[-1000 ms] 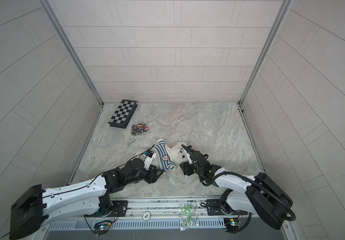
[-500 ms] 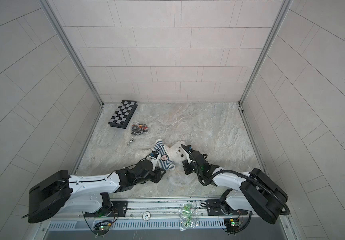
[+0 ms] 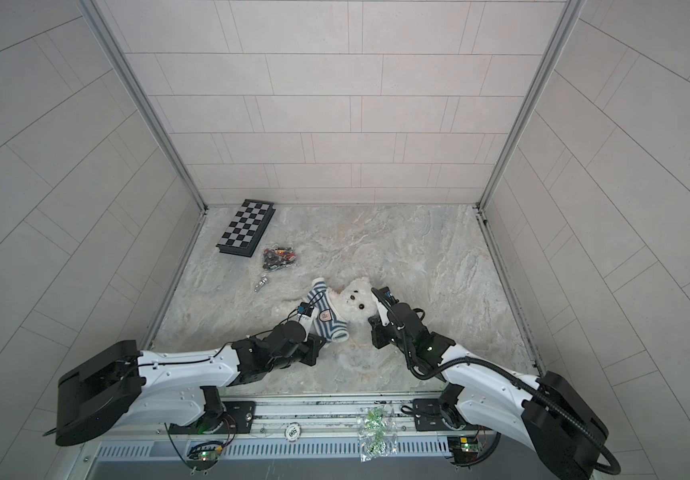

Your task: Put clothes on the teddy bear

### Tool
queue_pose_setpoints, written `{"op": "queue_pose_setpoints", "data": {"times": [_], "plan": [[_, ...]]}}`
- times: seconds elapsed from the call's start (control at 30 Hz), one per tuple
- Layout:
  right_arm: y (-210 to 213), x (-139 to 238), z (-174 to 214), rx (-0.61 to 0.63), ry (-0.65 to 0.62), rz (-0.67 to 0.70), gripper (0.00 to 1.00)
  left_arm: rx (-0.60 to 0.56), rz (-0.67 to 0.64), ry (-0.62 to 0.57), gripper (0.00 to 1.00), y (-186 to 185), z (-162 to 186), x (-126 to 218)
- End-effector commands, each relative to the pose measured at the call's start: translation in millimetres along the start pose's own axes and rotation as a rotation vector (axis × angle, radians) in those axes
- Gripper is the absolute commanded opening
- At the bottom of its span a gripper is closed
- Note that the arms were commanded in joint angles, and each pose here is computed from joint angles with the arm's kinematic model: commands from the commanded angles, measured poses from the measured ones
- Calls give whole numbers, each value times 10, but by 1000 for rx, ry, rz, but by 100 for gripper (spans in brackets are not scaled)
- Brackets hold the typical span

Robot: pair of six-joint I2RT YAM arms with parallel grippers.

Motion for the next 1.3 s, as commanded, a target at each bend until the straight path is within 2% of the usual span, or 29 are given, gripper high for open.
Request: {"op": "queue_pose_setpoints", "data": {"times": [0.0, 0.3, 0.43, 0.57, 0.67, 0.8, 0.9, 1.17, 1.27], "plan": [[-89, 114, -99, 7, 6, 95, 0, -51, -107, 75, 0, 273, 237, 43], [-69, 128, -134, 0, 28, 97, 0, -26, -153, 90, 0, 547, 386, 102], [-30, 156, -174, 3, 22, 80, 0, -30, -80, 55, 0, 423, 306, 108], [21, 164, -181, -8, 17, 57, 0, -54, 28, 2, 4, 177, 166, 117], [41, 174, -175, -24, 15, 52, 0, -46, 61, -39, 7, 73, 100, 145], [101, 196, -169, -32, 7, 35, 0, -19, 74, -71, 16, 14, 85, 176], [152, 196, -149, -32, 7, 26, 0, 4, 78, -82, 18, -9, 86, 180], [200, 203, -176, -27, -5, 21, 0, 36, 118, -91, 17, -107, 58, 113], [187, 210, -175, -27, -7, 29, 0, 40, 117, -78, 8, -109, 79, 97]]}}
Point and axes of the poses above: each gripper's point midway between its finger pads, its own x axis back along the fingers, its own y axis along the line the jaws close on, z = x × y, the point moved 3 cm from there along x, back along the fingers, and after that the axes turned 4 degrees about -x, right-handed, at the moved point
